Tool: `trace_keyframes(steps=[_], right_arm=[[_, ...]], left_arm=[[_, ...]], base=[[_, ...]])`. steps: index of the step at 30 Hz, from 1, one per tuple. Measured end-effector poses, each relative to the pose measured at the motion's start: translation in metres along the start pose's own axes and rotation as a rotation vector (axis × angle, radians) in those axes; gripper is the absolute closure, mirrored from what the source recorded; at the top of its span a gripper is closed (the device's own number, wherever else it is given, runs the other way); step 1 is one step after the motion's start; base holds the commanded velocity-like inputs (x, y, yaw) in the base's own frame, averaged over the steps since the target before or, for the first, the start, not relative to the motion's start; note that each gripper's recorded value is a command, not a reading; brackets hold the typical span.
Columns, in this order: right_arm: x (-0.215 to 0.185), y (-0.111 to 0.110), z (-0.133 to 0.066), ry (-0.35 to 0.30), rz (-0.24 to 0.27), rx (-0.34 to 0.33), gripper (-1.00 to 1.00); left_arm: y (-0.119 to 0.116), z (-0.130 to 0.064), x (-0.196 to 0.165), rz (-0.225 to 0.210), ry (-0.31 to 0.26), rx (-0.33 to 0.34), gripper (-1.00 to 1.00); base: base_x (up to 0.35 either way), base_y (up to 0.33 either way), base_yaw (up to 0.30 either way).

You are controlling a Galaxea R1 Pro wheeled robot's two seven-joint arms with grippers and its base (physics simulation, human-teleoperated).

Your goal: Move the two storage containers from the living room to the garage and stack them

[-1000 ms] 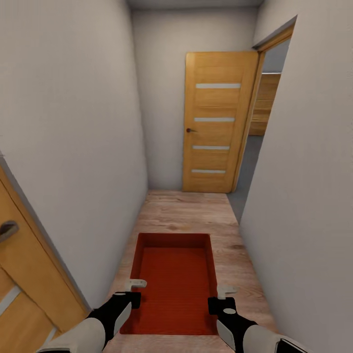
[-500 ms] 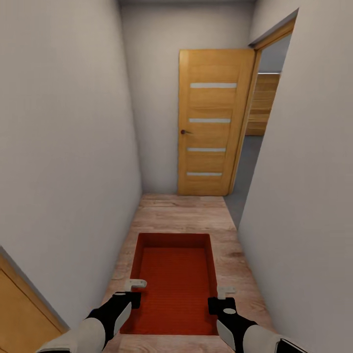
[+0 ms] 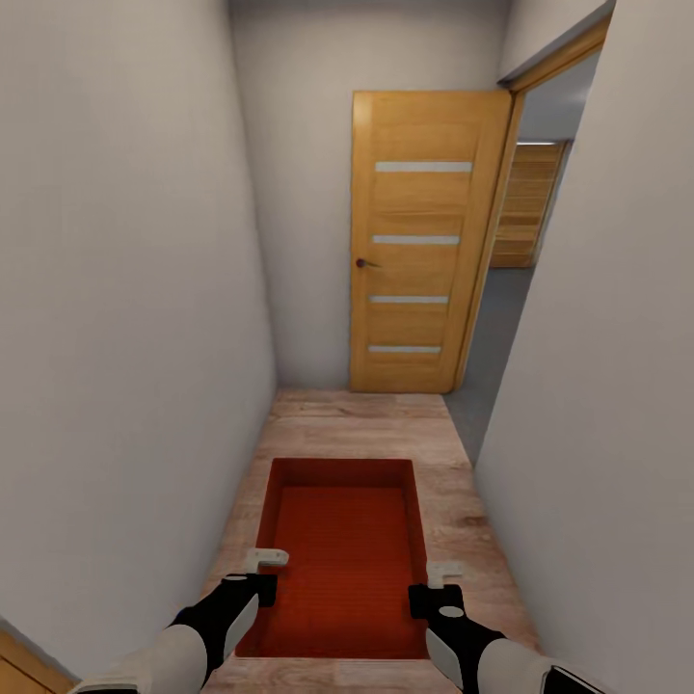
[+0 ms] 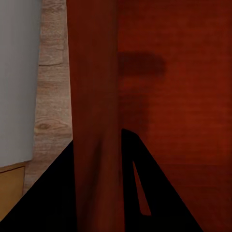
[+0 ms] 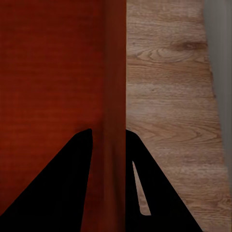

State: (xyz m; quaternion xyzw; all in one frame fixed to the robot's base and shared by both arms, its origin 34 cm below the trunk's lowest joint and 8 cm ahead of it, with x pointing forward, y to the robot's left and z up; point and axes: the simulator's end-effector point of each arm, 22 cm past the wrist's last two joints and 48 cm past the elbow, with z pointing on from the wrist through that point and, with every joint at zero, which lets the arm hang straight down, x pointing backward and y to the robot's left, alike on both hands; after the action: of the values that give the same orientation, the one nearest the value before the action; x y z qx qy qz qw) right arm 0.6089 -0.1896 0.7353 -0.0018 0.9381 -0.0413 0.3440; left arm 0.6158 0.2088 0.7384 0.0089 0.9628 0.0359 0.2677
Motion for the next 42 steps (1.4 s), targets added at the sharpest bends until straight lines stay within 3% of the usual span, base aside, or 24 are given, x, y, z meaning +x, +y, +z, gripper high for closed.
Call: trace_keyframes(steps=[42], right_arm=[[-0.0004, 0.0, 0.0, -0.002, 0.0, 0.0, 1.0]], left_arm=[[-0.0001, 0.0, -0.0004, -0.001, -0.002, 0.0, 1.0]], base=[[0.322, 0.0, 0.0]])
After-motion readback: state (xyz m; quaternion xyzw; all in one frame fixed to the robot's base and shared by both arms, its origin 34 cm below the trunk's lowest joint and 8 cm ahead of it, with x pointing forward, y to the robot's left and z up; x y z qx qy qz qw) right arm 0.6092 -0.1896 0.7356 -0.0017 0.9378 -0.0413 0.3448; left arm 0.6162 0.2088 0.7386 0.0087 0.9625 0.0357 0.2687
